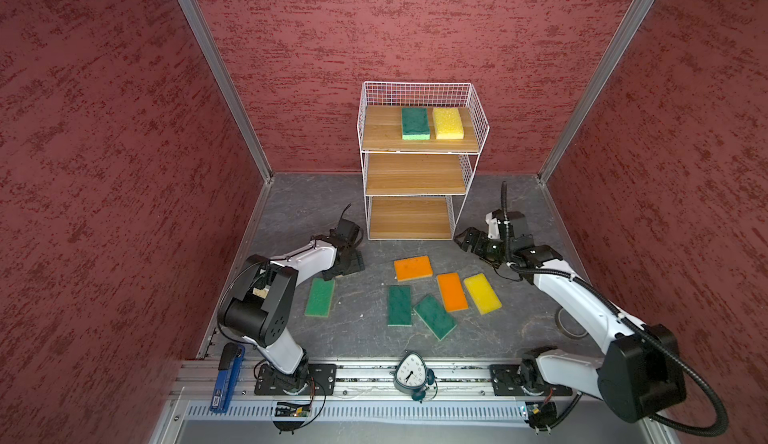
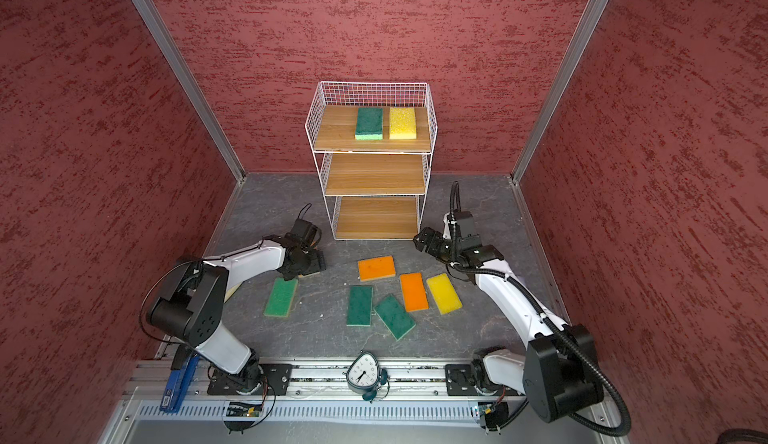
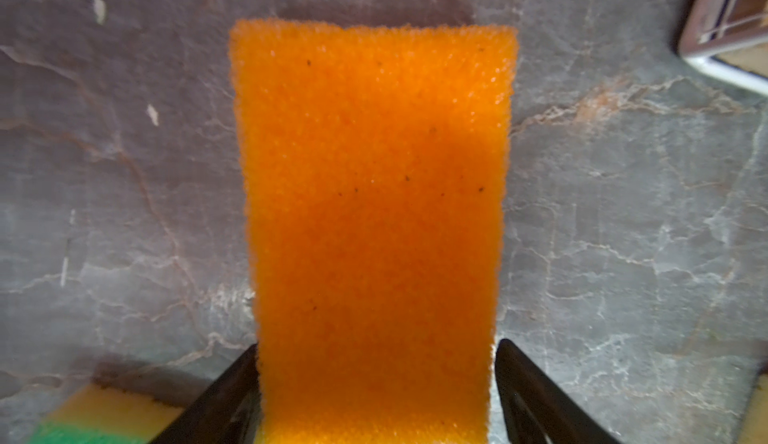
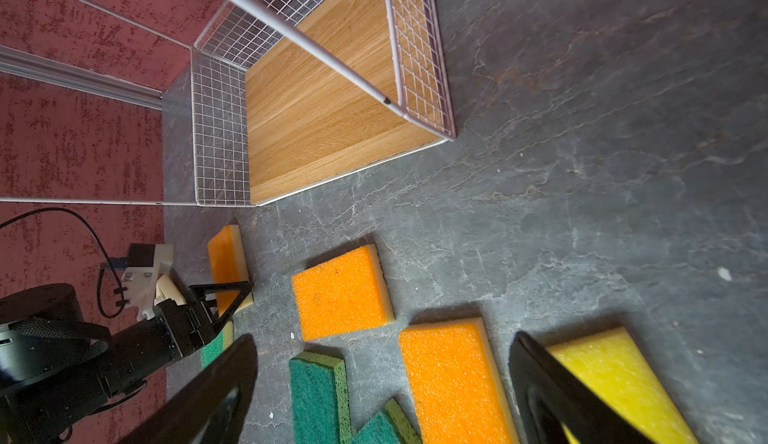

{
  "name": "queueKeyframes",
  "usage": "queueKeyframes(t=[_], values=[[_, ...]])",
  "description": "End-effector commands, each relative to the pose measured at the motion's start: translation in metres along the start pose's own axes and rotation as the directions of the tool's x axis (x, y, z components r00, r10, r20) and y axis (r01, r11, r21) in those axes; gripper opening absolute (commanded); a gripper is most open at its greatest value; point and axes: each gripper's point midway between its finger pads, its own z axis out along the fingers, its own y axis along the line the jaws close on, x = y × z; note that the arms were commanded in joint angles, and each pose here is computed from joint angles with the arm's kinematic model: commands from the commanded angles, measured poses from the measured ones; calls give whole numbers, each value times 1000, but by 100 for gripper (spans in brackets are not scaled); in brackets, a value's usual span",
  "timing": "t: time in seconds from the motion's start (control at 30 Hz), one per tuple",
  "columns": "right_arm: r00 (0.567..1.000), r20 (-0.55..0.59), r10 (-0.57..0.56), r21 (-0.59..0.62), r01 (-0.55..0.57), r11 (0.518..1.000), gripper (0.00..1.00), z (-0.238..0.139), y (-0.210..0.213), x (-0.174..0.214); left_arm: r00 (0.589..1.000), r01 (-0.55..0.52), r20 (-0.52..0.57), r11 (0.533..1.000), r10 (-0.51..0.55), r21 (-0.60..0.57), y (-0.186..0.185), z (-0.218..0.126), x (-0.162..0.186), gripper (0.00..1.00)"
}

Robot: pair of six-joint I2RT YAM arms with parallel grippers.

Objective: Place and organize the cleaning sponges onto the shelf
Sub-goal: 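Lift the orange sponge with the left gripper and carry it to the top shelf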

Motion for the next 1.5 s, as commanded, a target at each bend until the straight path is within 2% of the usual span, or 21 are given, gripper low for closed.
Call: queueKeyframes(t=[0.0, 0.23, 0.4, 0.53, 0.77, 1.03, 1.27, 1.47], values=[[999, 38, -25, -11, 25, 1000, 95, -8, 11, -10, 995, -16, -101, 1000, 14, -20, 7, 14, 28, 80], [998, 52, -29, -11, 30, 999, 95, -12, 12, -12, 993, -30, -117, 999, 27, -24, 4, 17, 27, 64], [998, 54, -34, -2, 34, 999, 95, -14, 11, -12, 993, -44, -113, 998, 40, -36, 3, 17, 26, 63], [997, 63, -39, 1, 40, 999, 95, -16, 11, -13, 995, -62, -80, 998, 60, -31, -1, 2, 20, 63], [996, 79, -52, 4, 52, 999, 95, -21, 12, -15, 996, -91, -10, 995, 91, 27, -9, -42, 7, 56], [989, 122, -85, 7, 84, 996, 95, -37, 18, -22, 987, -138, 89, 988, 131, 67, -18, -104, 3, 57], [977, 180, -113, 3, 115, 993, 96, -56, 25, -29, 949, -237, 238, 965, 206, 111, -40, -185, -4, 57], [966, 223, -134, -4, 139, 990, 96, -70, 30, -33, 899, -335, 340, 933, 277, 127, -56, -248, -5, 57]])
